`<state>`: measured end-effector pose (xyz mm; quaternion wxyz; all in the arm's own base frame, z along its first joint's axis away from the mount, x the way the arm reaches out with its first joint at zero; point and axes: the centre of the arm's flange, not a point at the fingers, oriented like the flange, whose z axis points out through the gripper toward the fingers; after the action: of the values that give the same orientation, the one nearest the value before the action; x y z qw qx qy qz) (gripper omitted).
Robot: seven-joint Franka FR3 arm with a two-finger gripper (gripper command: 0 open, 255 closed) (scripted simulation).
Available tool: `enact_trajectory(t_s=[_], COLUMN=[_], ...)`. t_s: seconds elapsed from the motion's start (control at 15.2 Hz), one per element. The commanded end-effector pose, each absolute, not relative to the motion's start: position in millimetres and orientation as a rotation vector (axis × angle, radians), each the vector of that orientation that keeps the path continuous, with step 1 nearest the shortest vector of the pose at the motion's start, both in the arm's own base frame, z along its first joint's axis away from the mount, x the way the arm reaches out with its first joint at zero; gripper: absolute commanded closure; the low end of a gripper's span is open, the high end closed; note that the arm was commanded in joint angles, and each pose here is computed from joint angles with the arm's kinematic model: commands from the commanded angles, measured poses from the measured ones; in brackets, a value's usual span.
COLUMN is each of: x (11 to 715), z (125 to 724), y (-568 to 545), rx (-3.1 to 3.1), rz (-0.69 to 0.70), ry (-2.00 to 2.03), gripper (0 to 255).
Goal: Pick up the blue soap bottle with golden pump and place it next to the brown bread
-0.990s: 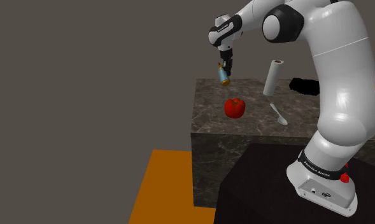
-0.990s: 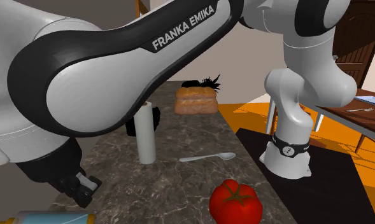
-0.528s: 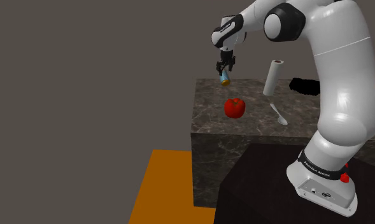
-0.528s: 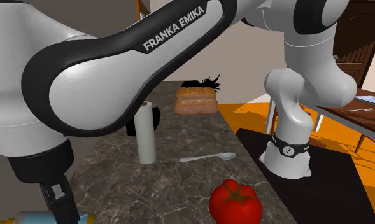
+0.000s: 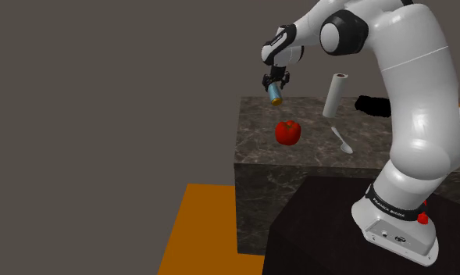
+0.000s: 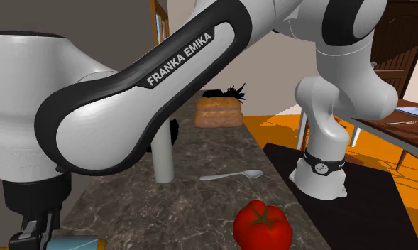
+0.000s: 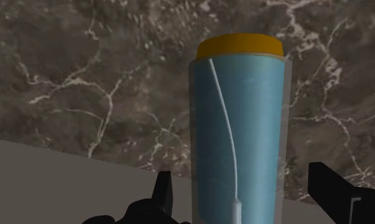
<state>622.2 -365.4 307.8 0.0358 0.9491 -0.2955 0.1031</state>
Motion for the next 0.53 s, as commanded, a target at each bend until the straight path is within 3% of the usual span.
enact_trajectory(t_s=[0.0, 0.46], x=[624.0, 624.5], z=[297.8, 294.8], y=[-366.2, -366.6], rx=[2.914, 2.914], rz=[0.319, 0.319], ry=[-0.911, -0.911], gripper=[0, 0])
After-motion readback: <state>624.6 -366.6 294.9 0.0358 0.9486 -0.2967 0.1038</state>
